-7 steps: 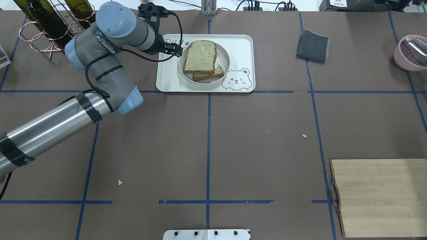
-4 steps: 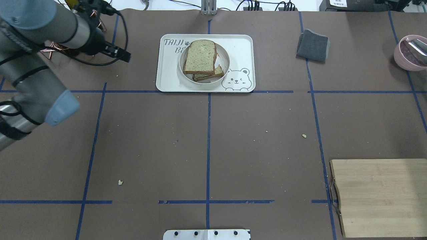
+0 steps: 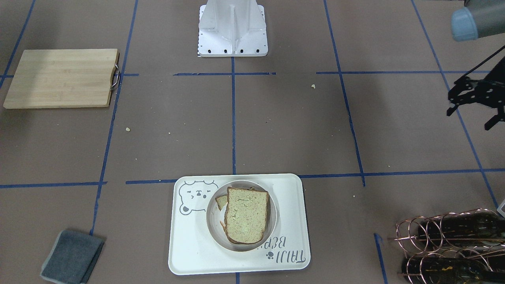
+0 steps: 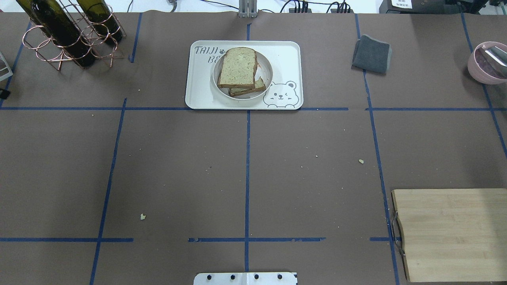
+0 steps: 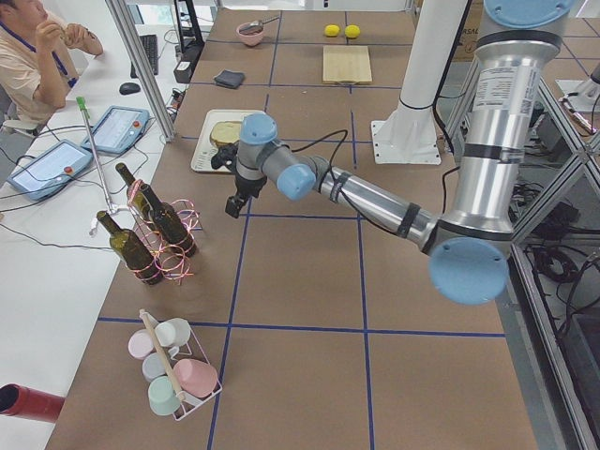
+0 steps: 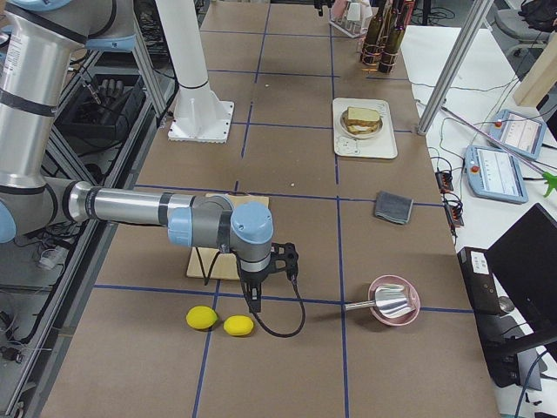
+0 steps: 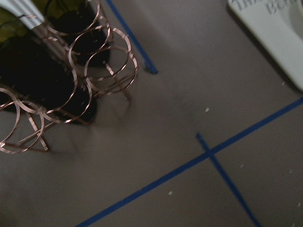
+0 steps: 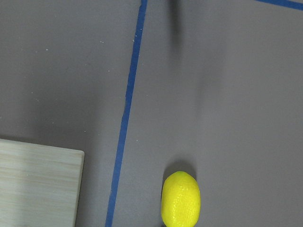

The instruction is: Make sandwich and place on tray

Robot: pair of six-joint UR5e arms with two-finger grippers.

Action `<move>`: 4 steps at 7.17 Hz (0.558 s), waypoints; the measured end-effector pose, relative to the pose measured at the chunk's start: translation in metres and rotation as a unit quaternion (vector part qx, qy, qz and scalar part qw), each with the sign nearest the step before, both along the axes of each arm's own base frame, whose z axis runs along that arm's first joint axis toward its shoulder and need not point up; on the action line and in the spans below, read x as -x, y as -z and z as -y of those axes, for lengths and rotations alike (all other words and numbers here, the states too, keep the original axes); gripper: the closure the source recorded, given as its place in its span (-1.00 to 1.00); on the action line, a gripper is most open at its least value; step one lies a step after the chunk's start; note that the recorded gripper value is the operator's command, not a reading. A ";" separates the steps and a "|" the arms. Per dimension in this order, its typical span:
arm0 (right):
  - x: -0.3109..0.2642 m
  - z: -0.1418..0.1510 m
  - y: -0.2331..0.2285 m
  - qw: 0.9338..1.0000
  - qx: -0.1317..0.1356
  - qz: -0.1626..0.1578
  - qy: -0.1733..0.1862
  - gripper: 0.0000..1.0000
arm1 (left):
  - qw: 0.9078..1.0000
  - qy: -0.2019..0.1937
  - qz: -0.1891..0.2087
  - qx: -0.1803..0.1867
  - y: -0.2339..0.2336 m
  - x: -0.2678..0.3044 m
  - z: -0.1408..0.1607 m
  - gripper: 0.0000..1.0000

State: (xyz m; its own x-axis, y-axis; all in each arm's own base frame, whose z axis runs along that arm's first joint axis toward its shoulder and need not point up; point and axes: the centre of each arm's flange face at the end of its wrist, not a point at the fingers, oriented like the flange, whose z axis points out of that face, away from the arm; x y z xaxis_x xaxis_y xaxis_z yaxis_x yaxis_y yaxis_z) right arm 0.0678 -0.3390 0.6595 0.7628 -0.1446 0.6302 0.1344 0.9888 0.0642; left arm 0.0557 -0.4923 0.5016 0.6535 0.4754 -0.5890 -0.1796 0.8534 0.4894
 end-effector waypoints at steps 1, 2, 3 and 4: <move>-0.002 -0.002 0.001 1.000 0.000 0.003 -0.003 -1.00 | 0.999 0.010 0.001 0.032 -0.041 0.034 -0.029 -1.00; -0.005 -0.003 0.004 1.000 -0.003 0.010 -0.008 -1.00 | 0.998 0.019 0.004 0.063 -0.073 0.052 -0.055 -1.00; -0.007 -0.005 0.007 1.000 -0.004 0.019 -0.014 -1.00 | 0.995 0.031 0.007 0.095 -0.098 0.068 -0.080 -1.00; -0.010 -0.007 0.007 1.000 -0.004 0.023 -0.018 -1.00 | 0.991 0.055 0.007 0.125 -0.118 0.091 -0.104 -1.00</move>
